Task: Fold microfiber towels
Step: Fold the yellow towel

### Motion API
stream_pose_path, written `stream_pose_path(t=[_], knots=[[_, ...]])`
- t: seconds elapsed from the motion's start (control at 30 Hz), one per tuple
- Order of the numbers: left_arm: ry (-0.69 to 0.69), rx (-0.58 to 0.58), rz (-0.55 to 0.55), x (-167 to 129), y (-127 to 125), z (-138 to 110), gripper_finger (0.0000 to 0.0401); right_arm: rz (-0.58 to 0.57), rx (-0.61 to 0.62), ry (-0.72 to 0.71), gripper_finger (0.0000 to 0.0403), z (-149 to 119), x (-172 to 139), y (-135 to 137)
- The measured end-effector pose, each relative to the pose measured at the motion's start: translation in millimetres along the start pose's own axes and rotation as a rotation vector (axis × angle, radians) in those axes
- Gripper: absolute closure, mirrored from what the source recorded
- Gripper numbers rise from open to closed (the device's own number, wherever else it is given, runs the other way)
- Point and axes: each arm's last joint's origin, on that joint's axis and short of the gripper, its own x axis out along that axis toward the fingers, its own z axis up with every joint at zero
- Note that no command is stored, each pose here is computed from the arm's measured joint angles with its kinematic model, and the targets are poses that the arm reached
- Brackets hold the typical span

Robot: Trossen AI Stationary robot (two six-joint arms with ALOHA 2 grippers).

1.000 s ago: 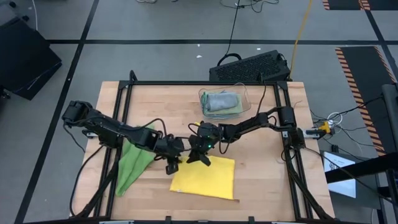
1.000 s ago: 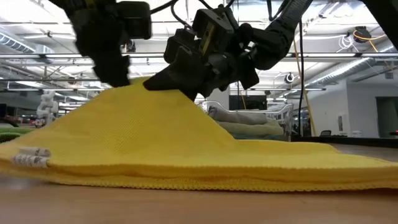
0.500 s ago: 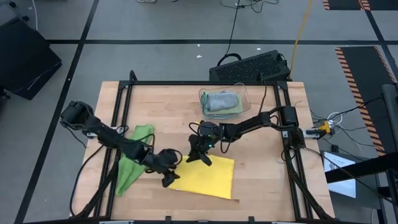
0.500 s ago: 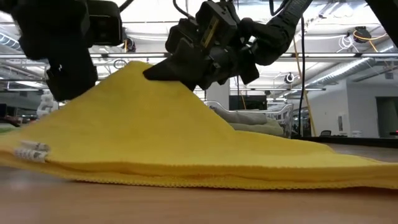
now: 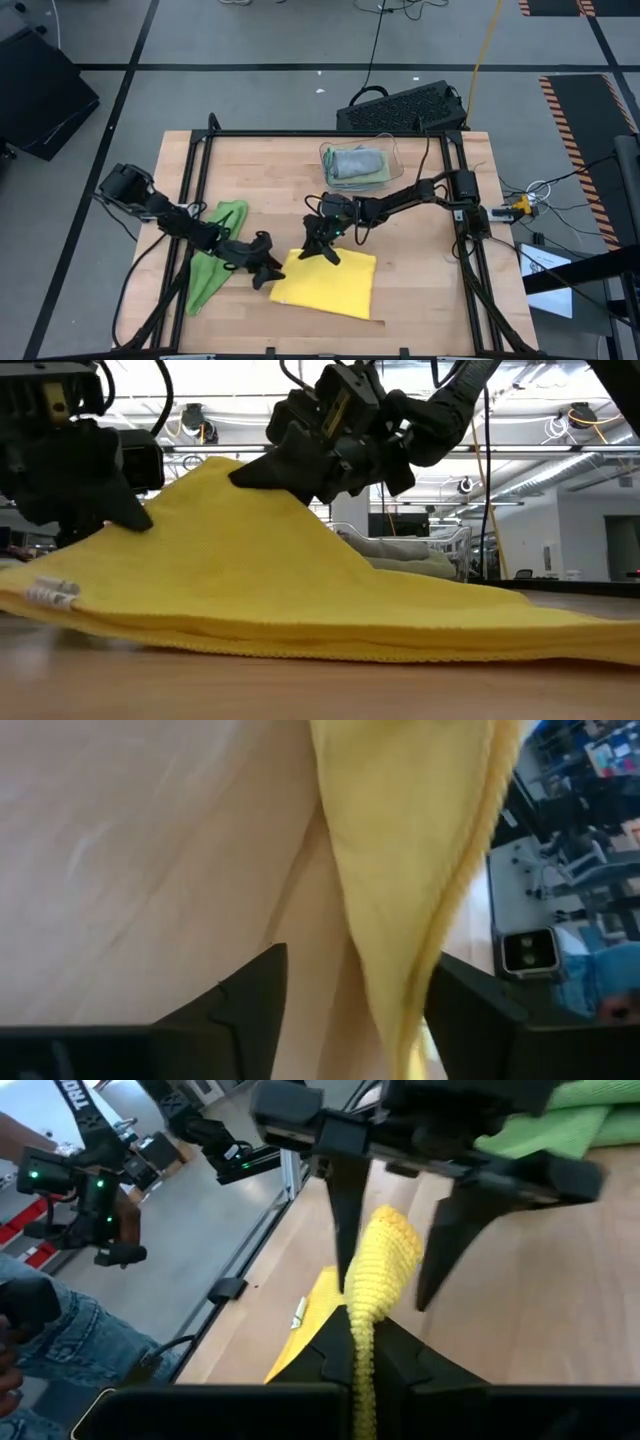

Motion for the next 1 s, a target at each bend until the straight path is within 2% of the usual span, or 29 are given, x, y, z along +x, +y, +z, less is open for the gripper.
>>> stream_pose_path(t=[0.4,0.63,0.77,0.93,1.0], knots=[[0.064,-0.062,-0.033,0.7,-3.7,-8.5,0.0286,-0.068,0.035,-0.036,0.0399,6.0,-12.8,-17.0],[0.090,-0.105,-0.045,-0.5,-7.8,-15.4,0.0318,-0.100,0.046,-0.057,0.0399,10.2,-23.5,-29.3],[0.080,-0.102,-0.025,-1.2,-8.2,-18.9,0.0337,-0.112,0.053,-0.063,0.0399,11.8,-28.5,-35.0],[0.031,-0.141,0.035,-1.4,-4.9,-19.3,0.0391,-0.113,0.055,-0.063,0.0399,11.8,-29.4,-35.9],[0.007,-0.154,0.039,-1.4,-5.1,-18.3,0.0393,-0.111,0.063,-0.058,0.0399,11.2,-28.7,-35.2]])
